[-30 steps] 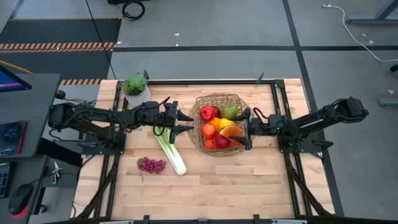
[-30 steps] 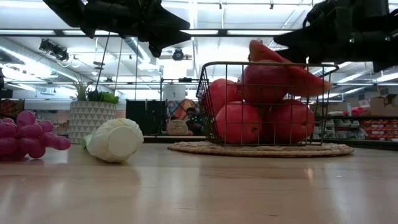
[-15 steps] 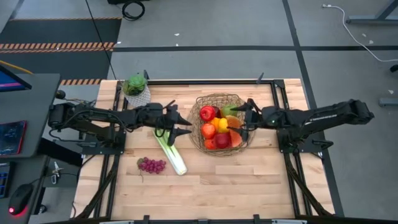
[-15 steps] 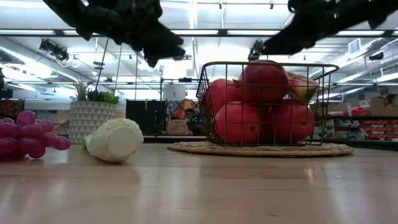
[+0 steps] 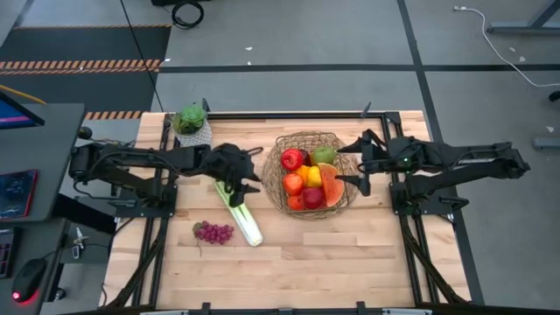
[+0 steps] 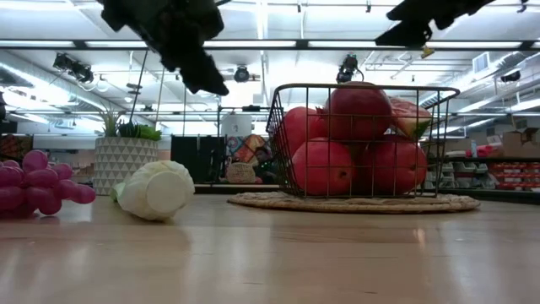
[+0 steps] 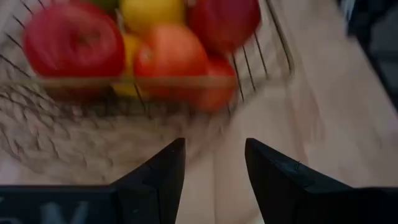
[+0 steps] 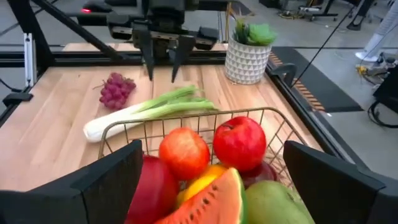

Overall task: Build produce basket
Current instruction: Put the green celery into the brown wire basket

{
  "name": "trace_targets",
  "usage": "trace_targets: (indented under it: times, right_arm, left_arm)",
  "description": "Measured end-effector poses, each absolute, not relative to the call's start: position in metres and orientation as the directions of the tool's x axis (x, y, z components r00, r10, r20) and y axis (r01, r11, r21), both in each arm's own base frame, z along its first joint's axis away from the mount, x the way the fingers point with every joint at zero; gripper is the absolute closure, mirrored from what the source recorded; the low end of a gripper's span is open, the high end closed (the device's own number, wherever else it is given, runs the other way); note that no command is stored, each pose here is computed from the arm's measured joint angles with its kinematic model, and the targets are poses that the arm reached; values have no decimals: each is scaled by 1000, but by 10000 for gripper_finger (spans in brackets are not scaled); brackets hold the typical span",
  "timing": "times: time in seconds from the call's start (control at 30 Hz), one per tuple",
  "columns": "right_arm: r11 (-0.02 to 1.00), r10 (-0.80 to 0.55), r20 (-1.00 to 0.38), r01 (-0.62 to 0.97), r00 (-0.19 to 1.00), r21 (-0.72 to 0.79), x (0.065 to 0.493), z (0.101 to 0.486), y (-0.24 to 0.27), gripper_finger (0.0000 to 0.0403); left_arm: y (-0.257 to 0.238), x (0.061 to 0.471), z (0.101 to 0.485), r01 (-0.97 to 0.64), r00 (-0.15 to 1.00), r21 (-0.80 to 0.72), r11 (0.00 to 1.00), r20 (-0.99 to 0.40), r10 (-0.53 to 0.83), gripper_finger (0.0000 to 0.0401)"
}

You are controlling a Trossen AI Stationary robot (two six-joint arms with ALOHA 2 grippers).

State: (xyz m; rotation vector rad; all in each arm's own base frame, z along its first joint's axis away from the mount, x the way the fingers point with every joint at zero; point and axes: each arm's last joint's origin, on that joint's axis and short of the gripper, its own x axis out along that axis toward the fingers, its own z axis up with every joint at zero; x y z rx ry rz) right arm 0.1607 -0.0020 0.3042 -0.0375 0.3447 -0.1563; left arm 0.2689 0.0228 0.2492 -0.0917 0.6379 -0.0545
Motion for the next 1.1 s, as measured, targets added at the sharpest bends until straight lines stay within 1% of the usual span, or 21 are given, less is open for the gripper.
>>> trace_targets:
  times: [0.1,0.2,0.27,0.33,0.47,0.53,0.63,0.73,0.8,0.97,1.1]
  right_arm:
    - [990,-141,-377,133,915,-48,151,302,-2,10]
    - [993,-116,-411,120,904,-16,145,299,-1,10]
    - [992,-108,-402,123,909,11,143,300,0,10]
    - [992,-101,-387,121,917,27,141,302,1,10]
    - [995,-86,-333,98,939,21,138,306,4,10]
    - [995,-83,-326,94,942,19,136,307,4,10]
    - [995,-84,-305,94,949,20,133,309,4,10]
    - [996,-83,-283,90,956,12,132,312,4,10]
    - [996,-83,-275,89,958,10,132,313,4,10]
    - [996,-83,-277,89,957,8,132,312,4,10]
    - [996,-83,-281,89,956,8,132,312,4,10]
  left_arm:
    - [15,265,251,67,745,-66,996,-661,-94,227]
    - [5,259,248,79,669,-11,997,-741,-61,226]
    - [-3,256,245,81,632,28,996,-775,-30,221]
    - [-12,253,241,98,593,55,994,-805,-14,210]
    - [-33,254,234,159,556,72,985,-831,-29,174]
    - [-42,254,225,194,501,73,978,-865,-34,159]
    - [-54,258,209,260,445,125,958,-896,-4,151]
    - [-63,263,194,357,416,260,898,-904,96,155]
    - [-69,264,185,434,390,314,844,-910,139,161]
    - [-77,267,169,578,344,351,736,-923,170,180]
    - [-77,269,161,615,319,362,700,-927,198,209]
